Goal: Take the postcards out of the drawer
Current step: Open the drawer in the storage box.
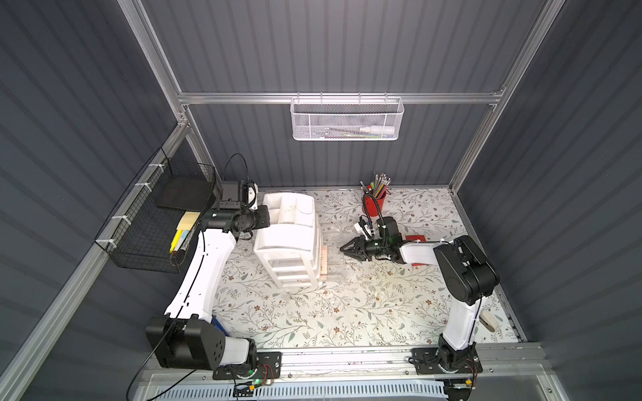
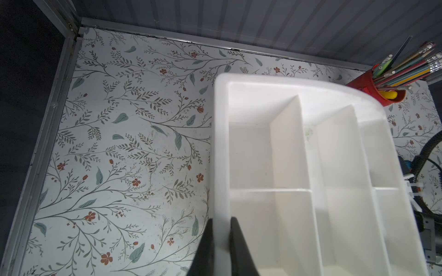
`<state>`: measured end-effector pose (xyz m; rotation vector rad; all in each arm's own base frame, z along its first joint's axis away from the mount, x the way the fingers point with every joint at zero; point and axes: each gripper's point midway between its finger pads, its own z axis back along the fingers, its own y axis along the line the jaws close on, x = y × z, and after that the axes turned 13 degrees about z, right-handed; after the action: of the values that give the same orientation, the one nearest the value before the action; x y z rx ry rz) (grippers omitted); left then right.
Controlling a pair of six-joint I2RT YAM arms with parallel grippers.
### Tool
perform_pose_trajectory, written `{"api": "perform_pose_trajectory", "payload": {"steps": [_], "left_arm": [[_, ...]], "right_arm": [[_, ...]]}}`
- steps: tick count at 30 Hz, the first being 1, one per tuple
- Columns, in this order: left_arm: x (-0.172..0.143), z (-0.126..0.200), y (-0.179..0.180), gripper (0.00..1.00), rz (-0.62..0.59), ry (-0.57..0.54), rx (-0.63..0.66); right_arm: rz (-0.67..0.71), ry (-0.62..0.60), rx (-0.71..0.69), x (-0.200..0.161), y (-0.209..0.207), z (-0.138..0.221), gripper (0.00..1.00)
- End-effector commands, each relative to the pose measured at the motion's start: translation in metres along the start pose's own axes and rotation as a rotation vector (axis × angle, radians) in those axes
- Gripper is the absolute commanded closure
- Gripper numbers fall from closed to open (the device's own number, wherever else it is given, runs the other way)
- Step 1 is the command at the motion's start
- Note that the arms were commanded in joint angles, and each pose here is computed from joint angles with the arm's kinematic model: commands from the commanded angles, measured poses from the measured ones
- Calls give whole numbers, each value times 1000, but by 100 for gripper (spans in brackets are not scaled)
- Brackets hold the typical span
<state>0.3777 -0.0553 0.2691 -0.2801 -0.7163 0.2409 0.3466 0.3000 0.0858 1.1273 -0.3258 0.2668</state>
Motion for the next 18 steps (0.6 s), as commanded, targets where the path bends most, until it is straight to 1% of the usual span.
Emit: {"api": "perform_pose_trajectory", "payload": {"steps": [1,9,18], "left_arm": [[17,24,5,100,-21,-79,43],[19,33,3,100,-14,-101,44],[18,41,4,100,-10,-119,76]], "right_arm": [[28,-3,-56,-2,-10,11,66],[18,1,-75,-3,-17,16,66],[9,15,-106,-8,-25,21,66]]}}
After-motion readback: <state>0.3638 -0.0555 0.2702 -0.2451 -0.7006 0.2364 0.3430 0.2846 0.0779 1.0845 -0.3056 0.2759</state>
